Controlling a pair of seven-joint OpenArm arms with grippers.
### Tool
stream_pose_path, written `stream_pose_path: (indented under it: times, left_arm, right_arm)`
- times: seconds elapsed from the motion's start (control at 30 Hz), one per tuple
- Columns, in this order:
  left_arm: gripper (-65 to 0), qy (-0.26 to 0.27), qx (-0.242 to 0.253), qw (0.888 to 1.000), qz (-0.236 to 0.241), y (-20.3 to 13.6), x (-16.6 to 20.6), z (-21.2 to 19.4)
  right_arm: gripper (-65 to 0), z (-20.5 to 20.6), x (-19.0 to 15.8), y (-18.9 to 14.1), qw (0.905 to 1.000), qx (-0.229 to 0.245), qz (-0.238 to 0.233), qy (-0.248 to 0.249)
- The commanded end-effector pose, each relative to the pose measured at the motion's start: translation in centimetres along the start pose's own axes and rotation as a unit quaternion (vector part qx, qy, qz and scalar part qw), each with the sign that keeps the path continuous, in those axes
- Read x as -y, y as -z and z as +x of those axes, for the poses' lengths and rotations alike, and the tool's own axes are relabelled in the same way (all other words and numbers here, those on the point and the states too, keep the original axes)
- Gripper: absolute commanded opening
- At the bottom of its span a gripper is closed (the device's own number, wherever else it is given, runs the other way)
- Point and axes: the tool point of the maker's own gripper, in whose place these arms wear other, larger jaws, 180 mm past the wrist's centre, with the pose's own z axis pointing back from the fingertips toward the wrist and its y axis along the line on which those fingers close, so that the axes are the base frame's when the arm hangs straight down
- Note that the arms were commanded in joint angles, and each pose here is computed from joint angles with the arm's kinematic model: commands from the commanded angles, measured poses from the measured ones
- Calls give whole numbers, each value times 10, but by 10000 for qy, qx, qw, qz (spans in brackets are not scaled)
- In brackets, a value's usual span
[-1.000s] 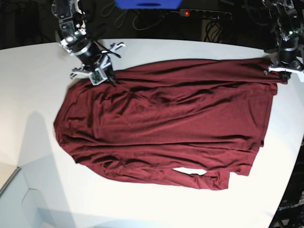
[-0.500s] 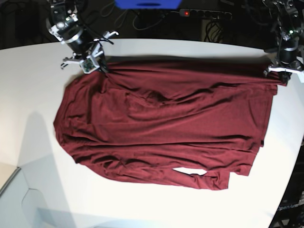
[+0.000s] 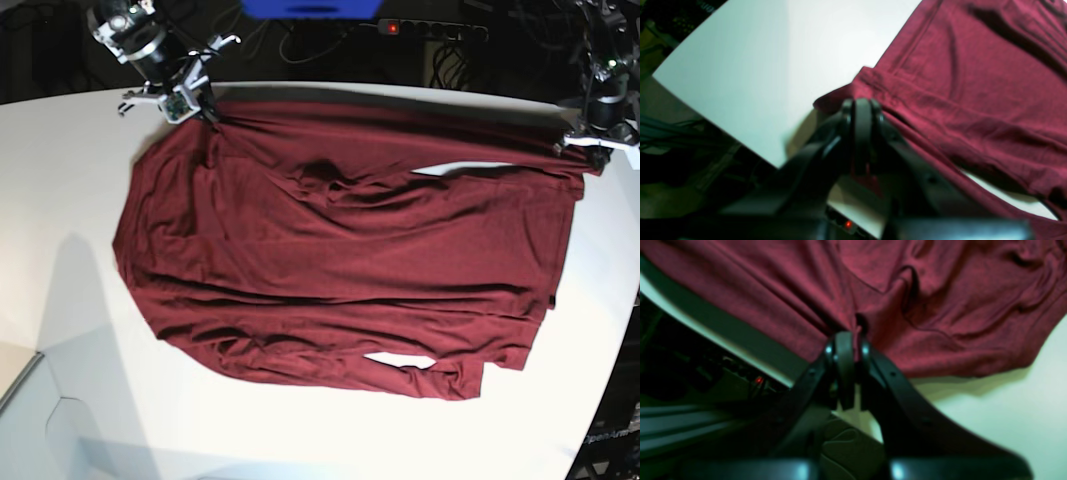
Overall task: Layout the t-shirt on the table in an organized manner, then fold the t-shirt properly
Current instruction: 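Drag the collar corner with the right gripper away from the left gripper, then move the left gripper along the shirt edge toward the hem and grasp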
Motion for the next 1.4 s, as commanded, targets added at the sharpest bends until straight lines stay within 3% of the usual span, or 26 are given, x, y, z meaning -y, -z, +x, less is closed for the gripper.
stream_pose_path:
  times: [0.0, 0.67, 0.97, 1.37]
  left_arm:
    - [-650, 102, 243, 9997, -18, -2, -1, 15]
    - [-650, 191, 582, 9979, -204, -12, 15, 39]
    - [-650, 145, 877, 9955, -315, -12, 26, 61]
    - [-650, -9, 1290, 9907, -428, -1, 41, 92]
  right_arm:
    - [-650, 9, 2, -4, 9998, 175, -38, -2]
    - [-650, -9, 10, -26, 9997, -91, -221, 26]
    - [-650, -12, 32, -33, 9985, -127, -538, 15]
    - [-650, 26, 53, -10, 9967, 368, -709, -129]
